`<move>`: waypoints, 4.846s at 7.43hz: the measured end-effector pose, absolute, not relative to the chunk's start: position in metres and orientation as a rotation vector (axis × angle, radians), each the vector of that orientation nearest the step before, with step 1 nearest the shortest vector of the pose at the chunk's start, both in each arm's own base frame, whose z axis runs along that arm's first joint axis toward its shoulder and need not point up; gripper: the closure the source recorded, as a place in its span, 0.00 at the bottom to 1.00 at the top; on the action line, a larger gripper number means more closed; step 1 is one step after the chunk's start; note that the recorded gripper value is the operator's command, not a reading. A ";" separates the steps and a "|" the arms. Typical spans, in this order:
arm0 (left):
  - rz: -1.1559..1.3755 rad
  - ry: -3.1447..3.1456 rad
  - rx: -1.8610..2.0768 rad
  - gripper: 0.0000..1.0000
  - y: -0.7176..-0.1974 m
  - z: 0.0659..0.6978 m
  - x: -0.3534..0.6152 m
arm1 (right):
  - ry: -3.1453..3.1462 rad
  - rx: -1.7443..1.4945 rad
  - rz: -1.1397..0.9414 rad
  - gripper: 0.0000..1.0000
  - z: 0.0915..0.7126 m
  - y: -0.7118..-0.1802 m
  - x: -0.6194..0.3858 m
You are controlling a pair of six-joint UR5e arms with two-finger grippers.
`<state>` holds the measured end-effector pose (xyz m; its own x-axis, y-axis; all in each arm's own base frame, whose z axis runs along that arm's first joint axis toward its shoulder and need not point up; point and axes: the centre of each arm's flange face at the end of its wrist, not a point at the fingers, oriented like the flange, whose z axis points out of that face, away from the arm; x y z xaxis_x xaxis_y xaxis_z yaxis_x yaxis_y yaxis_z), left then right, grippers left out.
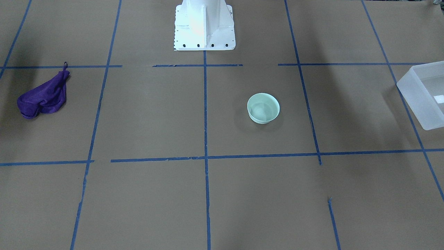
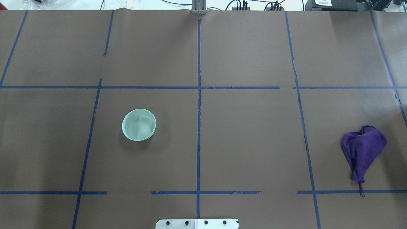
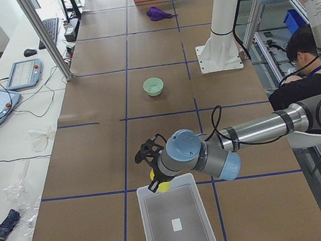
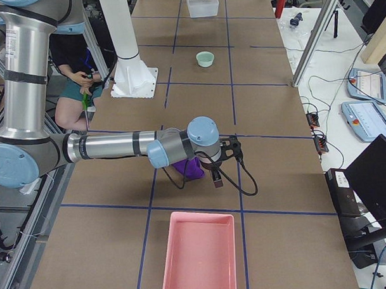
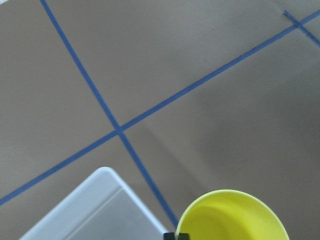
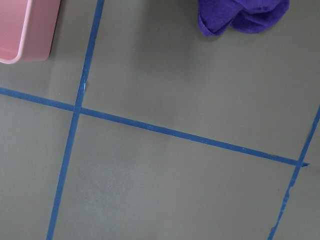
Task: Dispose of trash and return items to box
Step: 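Carry the yellow cup over the clear bin and release it, then reach the right gripper down to the purple cloth and grasp it, then lift the purple cloth and drop it into the pink bin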
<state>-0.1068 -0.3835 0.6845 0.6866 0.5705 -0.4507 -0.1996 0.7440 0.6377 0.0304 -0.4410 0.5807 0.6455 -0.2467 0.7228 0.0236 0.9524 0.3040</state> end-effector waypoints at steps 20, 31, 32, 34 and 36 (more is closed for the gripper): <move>0.529 0.782 0.605 0.00 -0.458 0.599 -0.010 | -0.888 0.397 -0.098 0.02 0.541 -0.427 -0.100; 0.542 0.779 0.651 0.00 -0.480 0.569 -0.008 | -0.702 0.418 -0.126 1.00 0.603 -0.310 -0.223; 0.541 0.779 0.651 0.00 -0.480 0.568 -0.008 | -0.718 0.412 -0.151 1.00 0.595 -0.313 -0.214; 0.527 0.779 0.621 0.00 -0.496 0.544 -0.007 | -0.773 0.386 -0.209 1.00 0.578 -0.340 -0.146; 0.502 0.780 0.582 0.00 -0.509 0.499 -0.006 | -0.801 0.391 -0.265 1.00 0.557 -0.370 -0.045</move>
<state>-0.0062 -0.5086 0.4994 0.6109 0.6128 -0.5013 -0.2022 0.7329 0.6495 -0.0454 -0.3701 0.5567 0.6689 -0.3743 0.6422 0.0830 0.8962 0.4359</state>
